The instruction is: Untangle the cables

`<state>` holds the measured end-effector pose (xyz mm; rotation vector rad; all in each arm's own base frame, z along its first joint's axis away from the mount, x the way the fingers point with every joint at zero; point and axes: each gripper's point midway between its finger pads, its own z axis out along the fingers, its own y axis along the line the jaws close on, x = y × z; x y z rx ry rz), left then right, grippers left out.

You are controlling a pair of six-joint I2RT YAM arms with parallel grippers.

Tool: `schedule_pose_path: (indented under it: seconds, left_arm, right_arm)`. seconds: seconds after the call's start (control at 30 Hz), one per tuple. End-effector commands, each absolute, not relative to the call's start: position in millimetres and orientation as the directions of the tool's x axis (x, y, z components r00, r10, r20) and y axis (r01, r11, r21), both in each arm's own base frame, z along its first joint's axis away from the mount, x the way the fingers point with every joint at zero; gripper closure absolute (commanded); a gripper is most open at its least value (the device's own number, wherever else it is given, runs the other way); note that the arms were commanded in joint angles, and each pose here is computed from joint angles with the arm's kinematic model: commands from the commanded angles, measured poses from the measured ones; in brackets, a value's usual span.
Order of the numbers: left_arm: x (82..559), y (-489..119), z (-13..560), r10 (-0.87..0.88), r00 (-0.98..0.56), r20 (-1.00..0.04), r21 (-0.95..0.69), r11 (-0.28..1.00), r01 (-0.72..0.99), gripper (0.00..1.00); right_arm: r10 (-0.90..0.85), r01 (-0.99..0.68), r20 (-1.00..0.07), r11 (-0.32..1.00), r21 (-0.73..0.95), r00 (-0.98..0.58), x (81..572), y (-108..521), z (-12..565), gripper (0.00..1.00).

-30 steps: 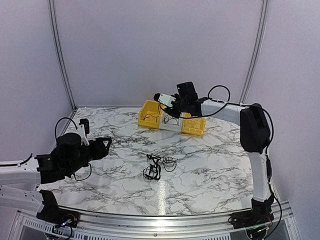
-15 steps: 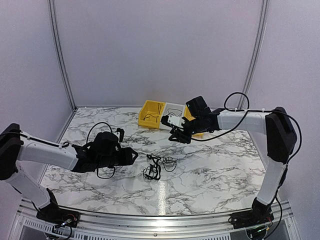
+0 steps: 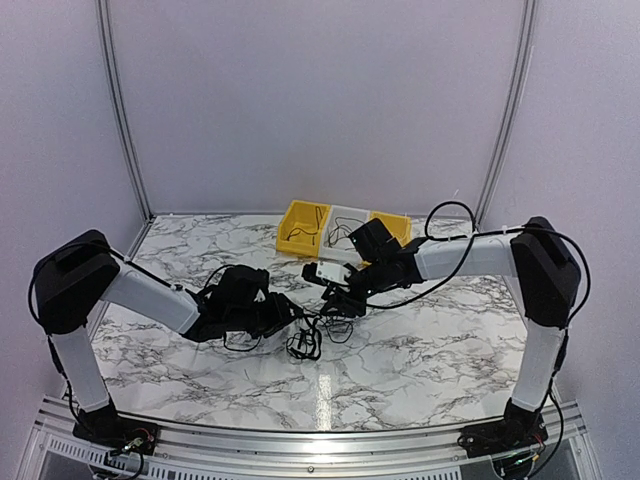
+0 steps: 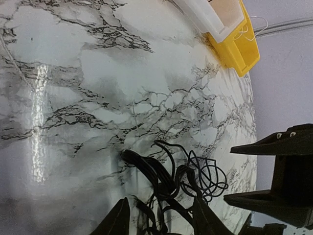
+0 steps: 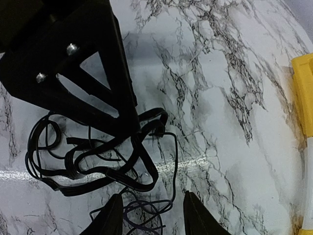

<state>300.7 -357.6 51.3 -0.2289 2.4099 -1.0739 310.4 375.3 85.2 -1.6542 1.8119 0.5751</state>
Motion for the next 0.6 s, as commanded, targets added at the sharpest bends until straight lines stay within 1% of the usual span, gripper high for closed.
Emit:
schedule_pose_path:
  seconds: [0.0,0.13,0.23,0.43,0.47,0.57]
  left_arm:
    - [315,-379,69,-0.431,-0.864,-0.260,-0.850,0.527,-0.007,0.58]
    - [324,-379,66,-0.473,-0.851,-0.229,-0.869,0.493,-0.040,0.70]
    - [330,-375,65,-0.503,-0.835,-0.225,-0.875,0.482,-0.054,0.80]
    - [335,-361,71,-0.545,-0.797,-0.259,-0.872,0.487,-0.050,0.98]
    - [335,-360,74,-0.545,-0.795,-0.265,-0.872,0.487,-0.044,1.00]
    - [335,-357,76,-0.548,-0.791,-0.273,-0.872,0.488,-0.037,1.00]
  right_arm:
    - [-0.746,-0.987,-0.665,0.138,-0.084,-0.047,311,374,65,0.58]
    - [-0.758,-0.989,-0.650,0.131,-0.066,-0.057,307,371,54,0.58]
    - [-0.761,-0.991,-0.645,0.126,-0.050,-0.064,305,370,49,0.58]
    - [-0.779,-0.993,-0.621,0.114,-0.003,-0.088,298,368,31,0.60]
    - [-0.781,-0.993,-0.618,0.114,0.001,-0.090,297,367,29,0.60]
    - [-0.783,-0.993,-0.615,0.115,0.009,-0.096,297,367,26,0.60]
